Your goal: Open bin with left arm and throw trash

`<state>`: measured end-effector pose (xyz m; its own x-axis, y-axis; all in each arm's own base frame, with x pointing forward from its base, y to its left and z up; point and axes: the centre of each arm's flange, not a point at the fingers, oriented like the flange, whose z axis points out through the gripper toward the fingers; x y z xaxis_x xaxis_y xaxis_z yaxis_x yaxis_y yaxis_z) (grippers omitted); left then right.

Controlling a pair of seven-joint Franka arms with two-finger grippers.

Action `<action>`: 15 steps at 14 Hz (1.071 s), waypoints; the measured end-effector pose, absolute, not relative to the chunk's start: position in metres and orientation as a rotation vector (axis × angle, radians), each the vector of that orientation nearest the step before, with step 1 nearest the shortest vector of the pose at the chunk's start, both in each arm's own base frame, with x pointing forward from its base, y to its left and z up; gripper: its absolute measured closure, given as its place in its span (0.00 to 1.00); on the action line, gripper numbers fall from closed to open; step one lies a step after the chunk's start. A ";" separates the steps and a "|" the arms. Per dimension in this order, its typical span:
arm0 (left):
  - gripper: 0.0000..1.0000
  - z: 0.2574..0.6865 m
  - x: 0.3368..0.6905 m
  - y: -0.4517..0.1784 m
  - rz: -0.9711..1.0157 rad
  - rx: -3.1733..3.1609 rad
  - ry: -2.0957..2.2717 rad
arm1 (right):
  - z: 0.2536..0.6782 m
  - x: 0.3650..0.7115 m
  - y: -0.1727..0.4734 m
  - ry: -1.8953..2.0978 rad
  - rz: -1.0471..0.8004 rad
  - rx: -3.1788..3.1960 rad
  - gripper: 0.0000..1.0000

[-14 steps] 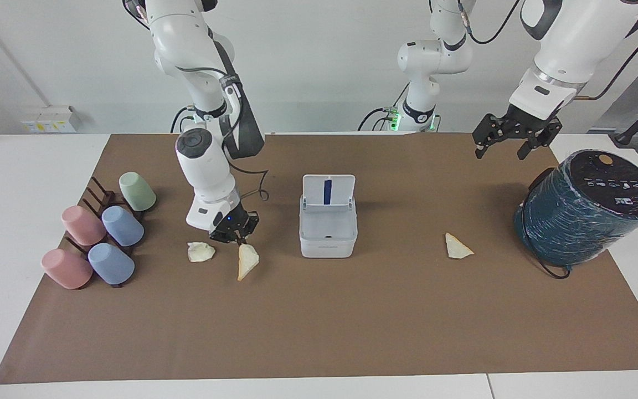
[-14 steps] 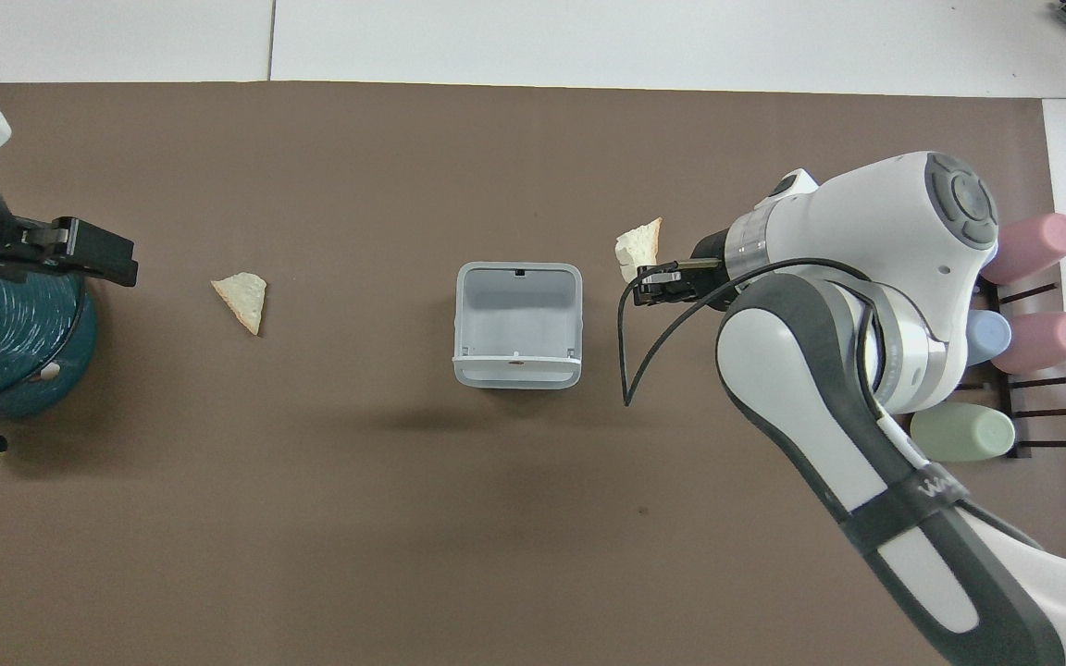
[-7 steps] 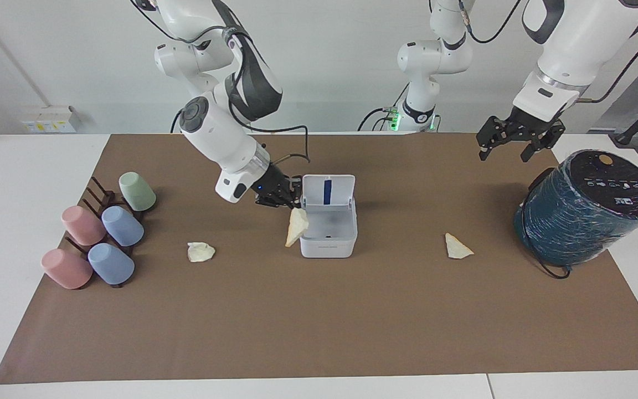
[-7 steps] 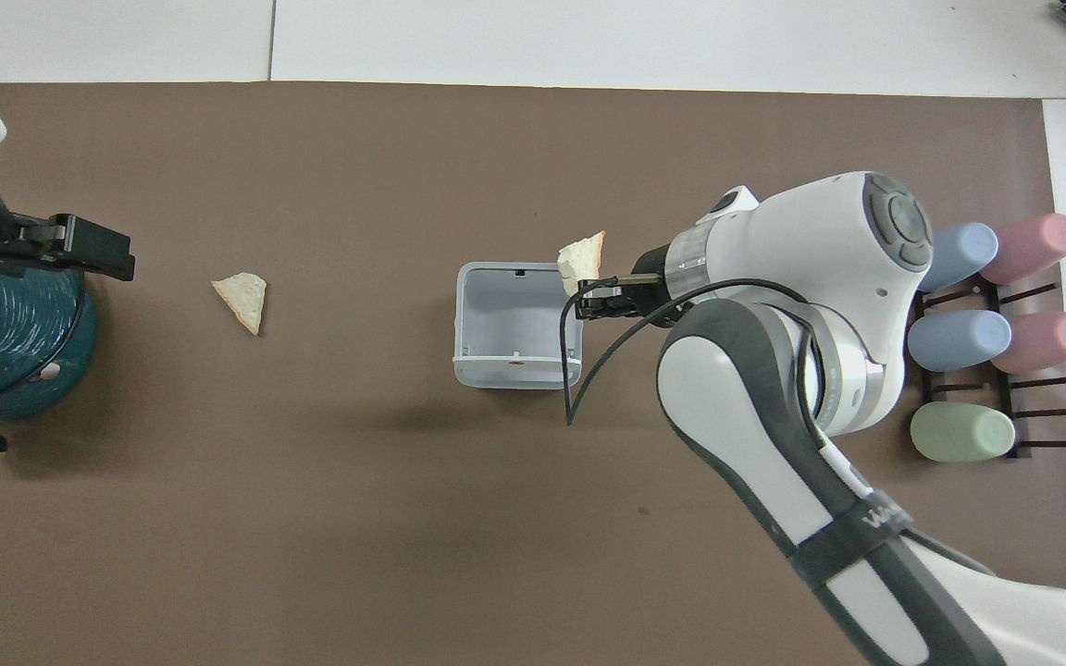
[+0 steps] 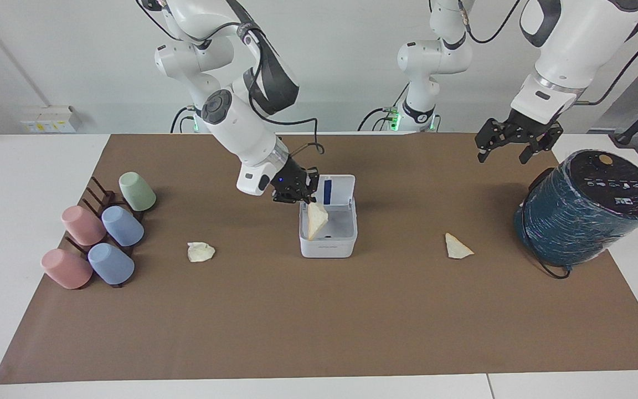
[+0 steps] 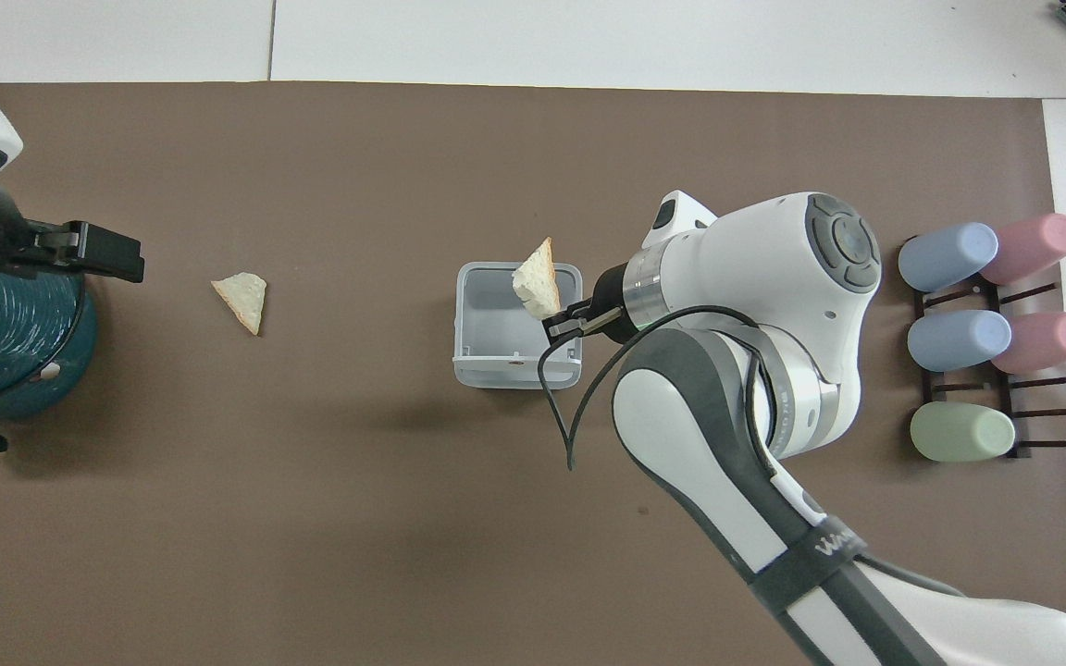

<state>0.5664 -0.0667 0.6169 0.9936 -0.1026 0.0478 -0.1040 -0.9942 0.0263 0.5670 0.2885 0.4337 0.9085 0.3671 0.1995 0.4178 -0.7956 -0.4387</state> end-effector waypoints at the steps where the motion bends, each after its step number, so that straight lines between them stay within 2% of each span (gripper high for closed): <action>1: 0.00 0.616 0.566 -0.067 0.075 3.108 -0.161 | 0.430 0.567 0.288 -0.652 -0.157 -2.570 0.92; 6: 0.00 0.617 0.565 -0.067 0.083 3.108 -0.161 | 0.411 0.571 0.286 -1.026 -0.204 -2.546 0.92; 12: 0.00 0.618 0.564 -0.066 0.085 3.108 -0.161 | 0.413 0.567 0.298 -1.080 -0.226 -2.543 0.92; 13: 0.00 0.618 0.564 -0.066 0.086 3.108 -0.161 | 0.413 0.566 0.299 -1.079 -0.224 -2.543 0.86; 15: 0.00 0.617 0.564 -0.066 0.085 3.108 -0.161 | 0.413 0.566 0.301 -1.063 -0.221 -2.549 0.65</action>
<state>0.5644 -0.0663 0.6173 0.9932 -0.1024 0.0561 -0.1039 -0.9943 0.0258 0.5655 0.3007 0.4132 0.7035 0.6528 0.2808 0.7107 -0.6476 -0.2748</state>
